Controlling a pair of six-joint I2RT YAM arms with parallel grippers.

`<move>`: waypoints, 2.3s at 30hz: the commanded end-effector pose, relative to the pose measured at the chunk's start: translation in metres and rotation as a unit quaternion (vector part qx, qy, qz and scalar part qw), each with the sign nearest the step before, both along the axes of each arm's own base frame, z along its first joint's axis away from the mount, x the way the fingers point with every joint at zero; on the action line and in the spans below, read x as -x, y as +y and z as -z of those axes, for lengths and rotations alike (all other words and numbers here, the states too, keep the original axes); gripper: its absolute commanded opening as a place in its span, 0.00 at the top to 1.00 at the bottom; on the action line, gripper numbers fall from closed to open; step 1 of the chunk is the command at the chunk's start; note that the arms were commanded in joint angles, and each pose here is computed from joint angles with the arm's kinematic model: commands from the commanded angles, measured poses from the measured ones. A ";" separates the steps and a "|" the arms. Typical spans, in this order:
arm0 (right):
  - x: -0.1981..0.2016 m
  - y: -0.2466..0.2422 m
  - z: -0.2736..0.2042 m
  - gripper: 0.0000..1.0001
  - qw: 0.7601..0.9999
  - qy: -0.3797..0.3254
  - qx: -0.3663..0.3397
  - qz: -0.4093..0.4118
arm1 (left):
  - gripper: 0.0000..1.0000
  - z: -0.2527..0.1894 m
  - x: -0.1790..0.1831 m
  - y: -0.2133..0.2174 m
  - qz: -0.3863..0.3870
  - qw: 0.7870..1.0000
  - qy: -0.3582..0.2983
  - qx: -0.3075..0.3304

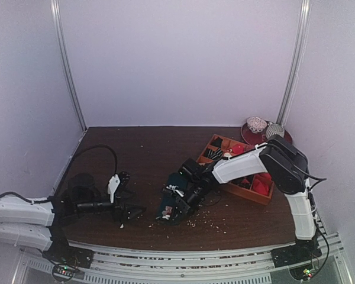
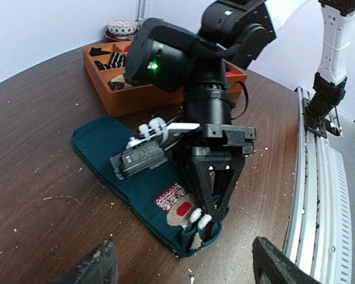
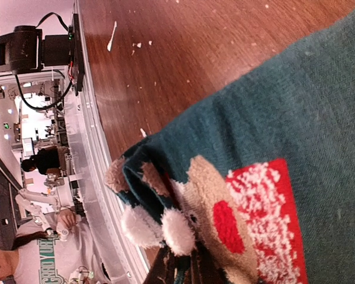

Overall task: Roll the socks
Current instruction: Move the right arm with a pair of socks to the center of the board, then roll a pair of socks at the center of the board.

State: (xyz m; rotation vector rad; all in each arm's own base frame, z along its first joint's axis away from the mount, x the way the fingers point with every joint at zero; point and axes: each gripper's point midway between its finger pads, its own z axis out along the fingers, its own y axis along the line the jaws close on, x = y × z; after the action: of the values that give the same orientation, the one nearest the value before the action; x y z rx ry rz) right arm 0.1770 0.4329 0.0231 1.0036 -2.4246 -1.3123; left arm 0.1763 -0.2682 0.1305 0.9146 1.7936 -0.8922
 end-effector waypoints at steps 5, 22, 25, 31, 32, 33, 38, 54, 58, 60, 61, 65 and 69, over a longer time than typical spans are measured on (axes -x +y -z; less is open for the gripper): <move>0.003 -0.024 0.035 0.93 0.994 0.062 0.087 0.006 | 0.17 0.012 0.018 -0.035 0.116 0.992 -0.053 0.002; 0.001 -0.033 0.039 0.94 0.995 0.054 0.087 -0.008 | 0.30 0.063 0.021 -0.084 0.176 0.978 -0.079 -0.074; 0.002 -0.034 0.038 0.94 0.995 0.056 0.084 -0.011 | 0.32 0.074 0.029 -0.091 0.190 0.975 -0.071 -0.085; 0.004 -0.036 0.038 0.94 0.995 0.057 0.083 -0.014 | 0.42 0.092 0.024 -0.092 0.174 0.976 -0.059 -0.117; 0.004 -0.036 0.038 0.94 0.995 0.057 0.083 -0.014 | 0.43 0.095 0.022 -0.092 0.170 0.976 -0.057 -0.123; 0.004 -0.036 0.038 0.94 0.995 0.057 0.081 -0.014 | 0.45 0.097 0.020 -0.091 0.164 0.976 -0.055 -0.129; 0.006 -0.036 0.037 0.94 0.995 0.061 0.077 -0.014 | 0.58 0.108 0.013 -0.089 0.146 0.977 -0.044 -0.151; -0.019 -0.011 -0.033 0.79 0.997 -0.058 -0.047 -0.002 | 1.00 0.127 0.023 -0.067 0.094 0.977 0.080 -0.175; -0.030 -0.010 -0.072 0.71 0.978 -0.161 -0.132 0.033 | 1.00 0.140 0.030 -0.061 0.075 0.963 0.157 -0.207; -0.029 -0.014 -0.089 0.68 0.956 -0.225 -0.181 0.045 | 1.00 0.143 0.036 -0.060 0.075 0.955 0.195 -0.209; -0.026 -0.017 -0.097 0.67 0.942 -0.265 -0.202 0.045 | 1.00 0.145 0.039 -0.059 0.072 0.952 0.216 -0.206; 0.000 -0.022 -0.091 0.61 0.880 -0.428 -0.205 -0.024 | 1.00 0.154 0.049 -0.053 0.070 0.934 0.292 -0.194; 0.009 -0.019 -0.066 0.60 0.848 -0.498 -0.162 -0.080 | 1.00 0.165 0.054 -0.045 0.062 0.923 0.322 -0.200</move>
State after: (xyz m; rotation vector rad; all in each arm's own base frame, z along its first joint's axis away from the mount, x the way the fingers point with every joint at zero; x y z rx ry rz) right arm 0.1574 0.4067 0.1033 1.9607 -2.6071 -1.6330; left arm 0.1586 -0.3535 0.0200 1.1059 2.2225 -1.0292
